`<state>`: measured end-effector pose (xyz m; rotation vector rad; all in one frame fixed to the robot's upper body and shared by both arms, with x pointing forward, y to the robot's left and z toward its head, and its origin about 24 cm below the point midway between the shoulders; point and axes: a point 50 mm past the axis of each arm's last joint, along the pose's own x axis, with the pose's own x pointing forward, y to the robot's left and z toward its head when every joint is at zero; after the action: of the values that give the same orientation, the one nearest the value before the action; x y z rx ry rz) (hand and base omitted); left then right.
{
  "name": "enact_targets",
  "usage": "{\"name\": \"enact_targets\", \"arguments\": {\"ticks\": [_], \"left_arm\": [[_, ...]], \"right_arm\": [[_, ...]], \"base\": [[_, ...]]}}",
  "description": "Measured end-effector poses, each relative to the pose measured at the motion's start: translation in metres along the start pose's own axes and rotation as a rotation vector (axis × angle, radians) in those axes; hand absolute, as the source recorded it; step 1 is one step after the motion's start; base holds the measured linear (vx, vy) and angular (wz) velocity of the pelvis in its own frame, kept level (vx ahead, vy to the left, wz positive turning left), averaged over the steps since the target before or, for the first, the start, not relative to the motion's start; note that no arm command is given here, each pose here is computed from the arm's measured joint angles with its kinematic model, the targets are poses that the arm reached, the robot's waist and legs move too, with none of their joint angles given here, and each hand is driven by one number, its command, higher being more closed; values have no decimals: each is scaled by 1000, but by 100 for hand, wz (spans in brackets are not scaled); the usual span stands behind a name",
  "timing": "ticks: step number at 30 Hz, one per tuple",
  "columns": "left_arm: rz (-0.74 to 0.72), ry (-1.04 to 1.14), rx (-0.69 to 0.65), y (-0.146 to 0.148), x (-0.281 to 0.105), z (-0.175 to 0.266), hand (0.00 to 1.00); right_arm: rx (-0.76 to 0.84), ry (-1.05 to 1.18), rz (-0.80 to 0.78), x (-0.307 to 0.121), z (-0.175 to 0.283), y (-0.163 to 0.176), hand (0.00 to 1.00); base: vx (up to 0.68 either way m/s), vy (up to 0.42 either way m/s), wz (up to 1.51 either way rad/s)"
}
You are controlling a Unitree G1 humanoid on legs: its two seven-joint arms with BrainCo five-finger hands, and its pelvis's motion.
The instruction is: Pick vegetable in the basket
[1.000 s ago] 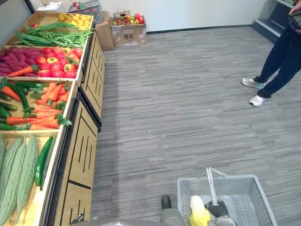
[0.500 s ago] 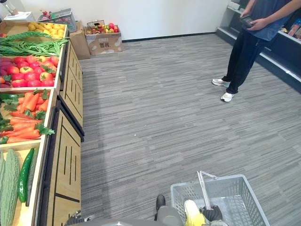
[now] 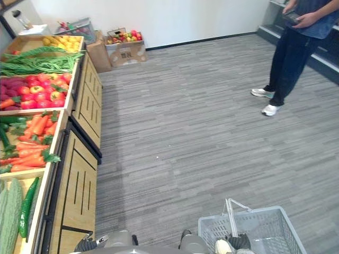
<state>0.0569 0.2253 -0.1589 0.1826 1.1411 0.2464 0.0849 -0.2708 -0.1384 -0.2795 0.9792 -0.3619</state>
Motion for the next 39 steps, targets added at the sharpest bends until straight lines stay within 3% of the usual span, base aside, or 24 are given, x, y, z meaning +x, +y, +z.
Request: {"name": "enact_targets", "arguments": {"ticks": [9,14,18,26,30,39], "left_arm": [[-26,149,38,-15,-20,-55,0],[-47,111,72,-16,-17,-46,0],[-30,31,85,-8,-7,-19,0],[-18,101,151,5,-7,-26,0],[2,129,68,7,-7,-31,0],[34,153,-113,1,-7,-29,0]], "right_arm": [[-8,-74,-33,0,12,-18,100],[-45,-73,-12,3,18,-18,100],[-75,-74,27,7,30,5,100],[-78,-98,110,3,37,43,100],[-41,-71,118,-1,30,51,100],[-90,10,84,-3,3,31,100]], "base": [[250,230,-13],[289,272,6],[246,109,3],[257,-16,-4],[342,-262,23],[428,-312,23]]}}
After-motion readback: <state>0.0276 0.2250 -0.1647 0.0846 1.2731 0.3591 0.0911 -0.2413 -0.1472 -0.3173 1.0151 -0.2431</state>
